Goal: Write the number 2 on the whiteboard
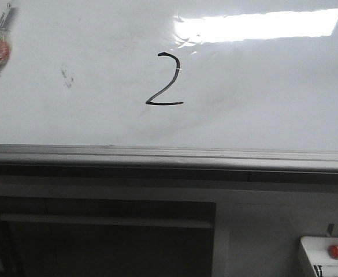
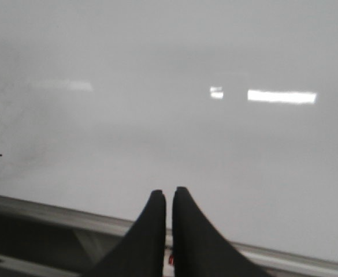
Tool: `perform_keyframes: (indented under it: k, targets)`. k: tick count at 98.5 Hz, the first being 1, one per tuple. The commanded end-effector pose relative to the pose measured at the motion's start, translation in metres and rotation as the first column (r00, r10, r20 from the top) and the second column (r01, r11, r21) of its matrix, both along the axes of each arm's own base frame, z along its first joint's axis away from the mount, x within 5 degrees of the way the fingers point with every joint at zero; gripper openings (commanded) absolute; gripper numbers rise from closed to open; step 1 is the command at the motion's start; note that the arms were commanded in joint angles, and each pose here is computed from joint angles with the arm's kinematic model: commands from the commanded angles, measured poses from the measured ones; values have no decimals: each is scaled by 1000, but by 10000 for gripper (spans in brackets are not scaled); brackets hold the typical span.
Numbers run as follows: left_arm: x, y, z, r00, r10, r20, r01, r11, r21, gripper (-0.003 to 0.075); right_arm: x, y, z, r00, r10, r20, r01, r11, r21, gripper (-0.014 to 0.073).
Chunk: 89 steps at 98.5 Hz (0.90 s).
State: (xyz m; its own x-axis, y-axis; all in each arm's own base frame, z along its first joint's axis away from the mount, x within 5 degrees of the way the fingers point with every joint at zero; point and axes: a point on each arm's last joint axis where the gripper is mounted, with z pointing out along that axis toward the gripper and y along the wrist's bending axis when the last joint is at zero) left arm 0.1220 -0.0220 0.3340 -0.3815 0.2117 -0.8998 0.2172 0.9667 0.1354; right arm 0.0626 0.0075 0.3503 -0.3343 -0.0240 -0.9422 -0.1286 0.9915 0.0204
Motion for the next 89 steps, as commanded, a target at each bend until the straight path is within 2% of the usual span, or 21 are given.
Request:
perform_keyframes:
  k: [1,6,13,53,67,76,89]
  targets:
    - [-7,-1,7,975,-10,223,27,997,-73,-22,-7,-4,10,981,-14,194,21,999,-32,-72]
    - [-12,0,1,960,-14,279,38,996,-83,-18,-11,-5,4,981,-15,191,21,999,-30,-72]
    - [-16,0,-10,955,-16,296,43,995,-85,-18,-16,-6,0,984,-18,176,24,999,-31,-72]
    - [-18,0,-66,988,-28,151,37,998,-58,-18,-17,-7,-4,988,-21,155,26,999,-34,-72]
    - [-36,8,-72,965,14,261,3,998,-65,-18,-17,-7,-4,988,-21,155,26,999,-34,-72]
    - [-49,13,-78,934,55,353,-19,995,-102,-18,-17,-7,-4,988,-21,155,26,999,-34,-72]
    - [-60,16,-98,897,112,427,-40,984,-174,-18,-17,-7,-4,988,-21,155,26,999,-34,-72]
